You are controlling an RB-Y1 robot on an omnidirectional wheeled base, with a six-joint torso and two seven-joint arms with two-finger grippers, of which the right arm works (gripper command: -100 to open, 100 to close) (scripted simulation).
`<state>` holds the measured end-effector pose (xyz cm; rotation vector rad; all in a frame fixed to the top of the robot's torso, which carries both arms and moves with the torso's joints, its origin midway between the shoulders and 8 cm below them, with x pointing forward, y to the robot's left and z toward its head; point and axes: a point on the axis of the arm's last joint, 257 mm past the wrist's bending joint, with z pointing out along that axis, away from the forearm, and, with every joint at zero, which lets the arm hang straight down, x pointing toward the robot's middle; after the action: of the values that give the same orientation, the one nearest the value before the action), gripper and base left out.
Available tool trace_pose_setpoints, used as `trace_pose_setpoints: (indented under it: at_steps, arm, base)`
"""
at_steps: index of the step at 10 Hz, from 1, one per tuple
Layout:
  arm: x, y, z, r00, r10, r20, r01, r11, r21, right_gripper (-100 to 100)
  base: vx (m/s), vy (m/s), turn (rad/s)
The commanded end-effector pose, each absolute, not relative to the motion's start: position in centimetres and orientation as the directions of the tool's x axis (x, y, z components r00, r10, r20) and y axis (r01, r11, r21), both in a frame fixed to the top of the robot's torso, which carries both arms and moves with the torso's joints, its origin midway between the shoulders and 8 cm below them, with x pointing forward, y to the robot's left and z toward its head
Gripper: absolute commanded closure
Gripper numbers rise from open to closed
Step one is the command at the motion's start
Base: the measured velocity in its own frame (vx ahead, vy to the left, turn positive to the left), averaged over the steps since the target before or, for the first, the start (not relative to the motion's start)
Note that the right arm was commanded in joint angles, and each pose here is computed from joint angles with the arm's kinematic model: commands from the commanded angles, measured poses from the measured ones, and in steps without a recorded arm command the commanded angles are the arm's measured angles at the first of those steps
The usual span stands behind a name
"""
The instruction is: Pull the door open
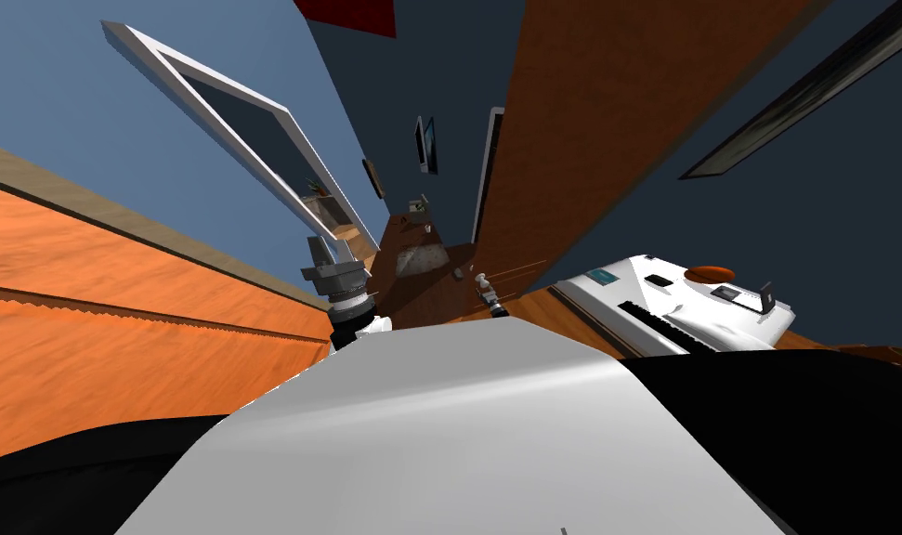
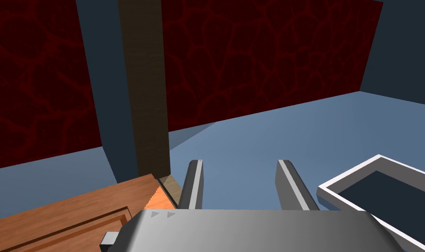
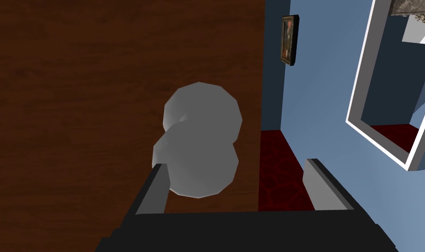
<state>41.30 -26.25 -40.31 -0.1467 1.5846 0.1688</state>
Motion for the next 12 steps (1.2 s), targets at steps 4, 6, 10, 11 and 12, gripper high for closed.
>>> trace_pose_setpoints:
  at_steps: [4, 6, 10, 11, 12]
  arm:
    - [41.4, -26.2, -40.6, -0.022, 0.017, -1.0, -0.2, 0.979, 0.021, 100]
    - [41.4, -26.2, -40.6, -0.022, 0.017, -1.0, -0.2, 0.979, 0.021, 100]
    - [41.1, -27.7, -40.5, -0.021, 0.01, -1.0, -0.194, 0.981, 0.013, -100]
    - [41.1, -28.4, -40.3, -0.018, 0.007, -1.0, -0.191, 0.982, 0.01, -100]
    - [41.1, -29.2, -40.1, -0.015, 0.004, -1.0, -0.187, 0.982, 0.007, -100]
  base:
    - [-0.002, -0.017, -0.011]
    - [-0.001, -0.001, 0.0]
    - [-0.024, 0.024, 0.03]
    - [-0.168, 0.115, 0.091]
    - [-0.221, 0.09, 0.043]
